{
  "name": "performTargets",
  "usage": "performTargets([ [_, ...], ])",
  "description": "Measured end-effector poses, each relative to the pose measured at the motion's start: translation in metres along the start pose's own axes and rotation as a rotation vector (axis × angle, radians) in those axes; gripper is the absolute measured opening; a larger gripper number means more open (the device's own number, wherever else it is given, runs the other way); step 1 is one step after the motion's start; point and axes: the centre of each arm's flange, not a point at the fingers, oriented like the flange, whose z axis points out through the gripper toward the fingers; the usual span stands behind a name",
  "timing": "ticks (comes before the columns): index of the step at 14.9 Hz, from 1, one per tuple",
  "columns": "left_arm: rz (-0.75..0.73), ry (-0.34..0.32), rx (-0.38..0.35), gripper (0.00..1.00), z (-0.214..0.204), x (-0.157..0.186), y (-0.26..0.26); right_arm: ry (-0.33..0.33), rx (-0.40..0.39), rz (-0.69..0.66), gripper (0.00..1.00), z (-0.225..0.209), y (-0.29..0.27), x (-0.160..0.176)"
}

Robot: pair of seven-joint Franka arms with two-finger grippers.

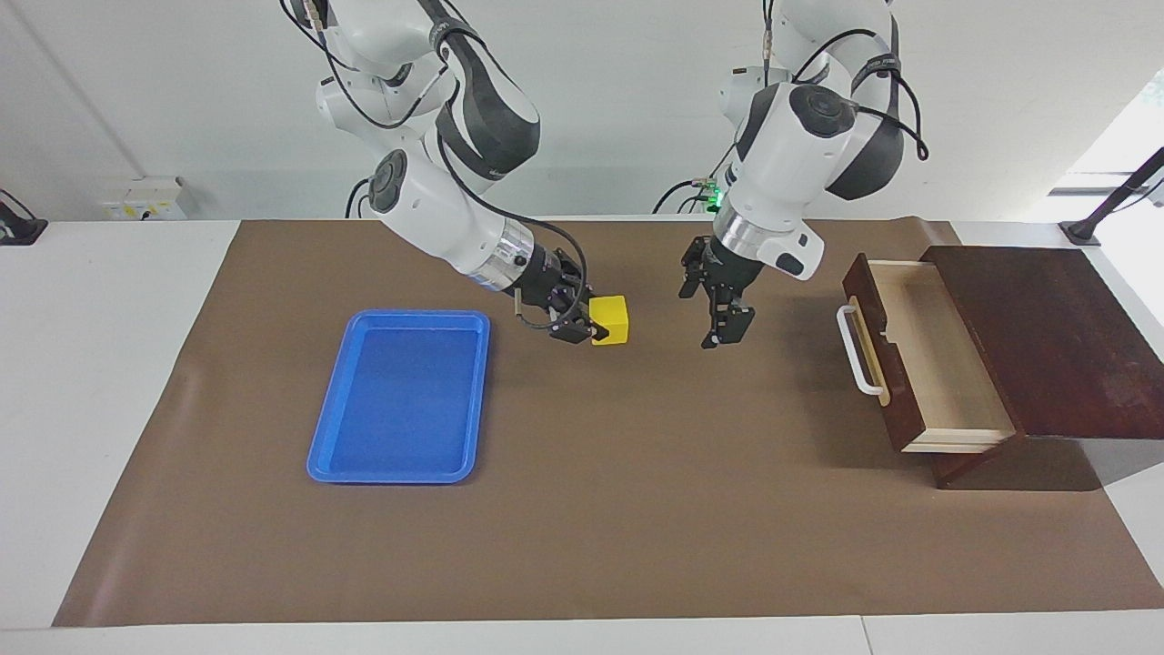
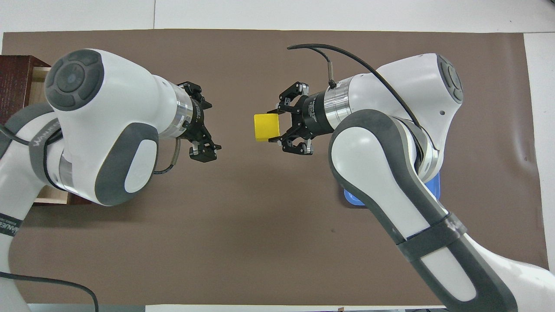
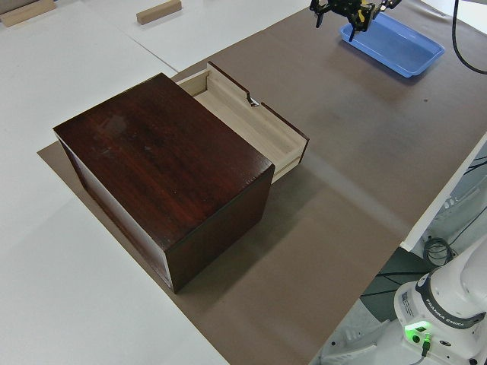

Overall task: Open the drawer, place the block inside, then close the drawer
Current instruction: 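Grasp the block with the left gripper and open the right gripper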

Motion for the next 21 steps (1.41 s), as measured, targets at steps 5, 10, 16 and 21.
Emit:
performTargets([
  [5, -0.014, -0.028, -0.01, 1.0, 0.014, -0.045, -0.037, -0.002, -0.016, -0.01, 0.55, 0.009, 0.006, -0.008],
  [10, -0.046, -0.05, -0.035, 1.0, 0.015, -0.048, -0.036, -0.022, -0.015, 0.004, 0.55, 0.009, 0.006, -0.008],
  [16, -0.028, -0.048, -0.027, 1.0, 0.021, -0.057, -0.047, -0.021, -0.012, 0.007, 0.55, 0.008, 0.005, -0.006],
  [21, -0.016, -0.055, -0.042, 0.61, 0.022, -0.056, -0.045, -0.017, -0.033, 0.013, 0.55, 0.012, 0.009, -0.002],
])
